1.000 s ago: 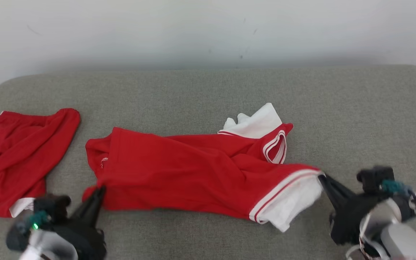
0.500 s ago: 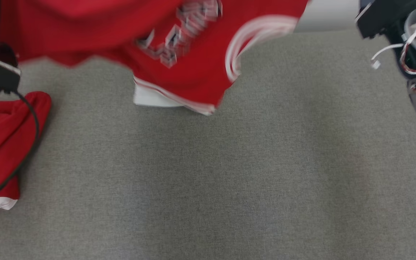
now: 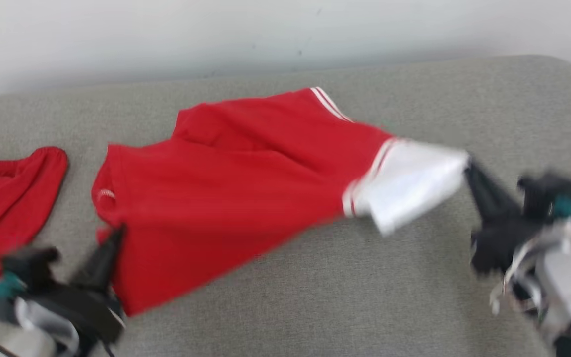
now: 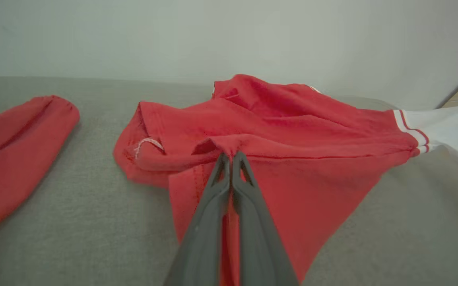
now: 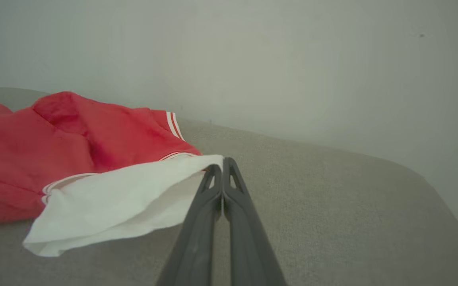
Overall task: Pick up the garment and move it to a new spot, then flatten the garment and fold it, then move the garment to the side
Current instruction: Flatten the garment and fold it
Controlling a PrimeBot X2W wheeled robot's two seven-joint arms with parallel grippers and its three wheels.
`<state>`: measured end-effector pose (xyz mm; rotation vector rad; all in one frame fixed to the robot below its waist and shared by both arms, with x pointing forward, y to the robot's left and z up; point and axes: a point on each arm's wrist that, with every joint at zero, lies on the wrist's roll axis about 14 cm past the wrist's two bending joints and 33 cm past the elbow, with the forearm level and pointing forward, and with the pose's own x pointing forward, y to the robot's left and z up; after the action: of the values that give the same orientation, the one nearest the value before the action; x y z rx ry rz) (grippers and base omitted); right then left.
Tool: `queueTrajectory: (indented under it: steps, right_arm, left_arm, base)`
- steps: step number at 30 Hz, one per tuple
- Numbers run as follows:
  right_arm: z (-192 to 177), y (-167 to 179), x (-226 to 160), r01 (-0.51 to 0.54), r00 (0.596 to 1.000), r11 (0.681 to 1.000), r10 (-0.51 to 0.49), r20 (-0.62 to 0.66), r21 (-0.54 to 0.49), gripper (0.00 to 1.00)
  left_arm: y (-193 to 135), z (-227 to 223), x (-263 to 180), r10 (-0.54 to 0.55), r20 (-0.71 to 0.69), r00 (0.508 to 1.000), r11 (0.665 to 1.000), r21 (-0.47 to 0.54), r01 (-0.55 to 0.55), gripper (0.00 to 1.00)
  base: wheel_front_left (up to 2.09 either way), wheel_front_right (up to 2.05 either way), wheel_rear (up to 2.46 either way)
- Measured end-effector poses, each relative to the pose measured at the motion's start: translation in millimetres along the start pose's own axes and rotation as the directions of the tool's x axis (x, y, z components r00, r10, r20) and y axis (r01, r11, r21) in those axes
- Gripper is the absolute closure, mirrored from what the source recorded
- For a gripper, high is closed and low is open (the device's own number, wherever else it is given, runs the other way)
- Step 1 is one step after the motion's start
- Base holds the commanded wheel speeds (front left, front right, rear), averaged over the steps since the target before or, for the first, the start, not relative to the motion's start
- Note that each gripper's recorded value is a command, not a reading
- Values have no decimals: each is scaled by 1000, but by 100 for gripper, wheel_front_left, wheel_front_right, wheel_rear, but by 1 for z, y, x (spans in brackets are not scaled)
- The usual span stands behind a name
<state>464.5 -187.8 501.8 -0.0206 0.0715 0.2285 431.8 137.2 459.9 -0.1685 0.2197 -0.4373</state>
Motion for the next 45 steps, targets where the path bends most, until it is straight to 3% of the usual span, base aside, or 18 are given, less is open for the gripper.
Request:
queueTrajectory:
  steps: [8, 19, 21, 22, 23, 24, 38, 45]
  right_arm:
    - [-68, 2, -58, 63, 988, 992, -46, -149, 109, 100]
    - [-85, -1, -72, 93, 977, 989, -68, -201, 115, 100]
    - [-83, 2, -70, 89, 979, 988, -63, -195, 125, 31]
    - [-82, 4, -69, 86, 980, 988, -60, -191, 131, 0]
    - [-81, 5, -68, 82, 981, 988, -56, -187, 132, 0]
    - [-79, 5, -67, 80, 982, 988, -55, -182, 135, 0]
    - [-63, 7, -60, 65, 990, 987, -45, -136, 144, 0]
    - [-66, 9, -60, 59, 988, 987, -37, -148, 147, 0]
  left_arm:
    - [-25, -27, -19, -4, -38, 999, 1000, 1, 4, 100]
    - [-59, -55, -40, -37, -82, 996, 998, -51, 33, 100]
    - [-59, -56, -41, -25, -86, 996, 998, -58, 20, 100]
    - [-58, -61, -43, -19, -103, 995, 999, -44, 14, 72]
    - [-56, -62, -45, -7, -109, 994, 999, -33, 4, 15]
    - [-54, -62, -46, 5, -108, 994, 1000, -27, -8, 0]
    - [-67, -48, -55, 2, -60, 998, 997, 81, 3, 0]
    - [-69, -52, -53, 6, -82, 997, 997, 76, 1, 0]
  base:
    - [0, 0, 0]
    - [0, 0, 0]
    - [0, 0, 0]
    - [0, 0, 0]
    - [0, 0, 0]
    - [0, 0, 0]
    - [0, 0, 0]
    - [0, 0, 0]
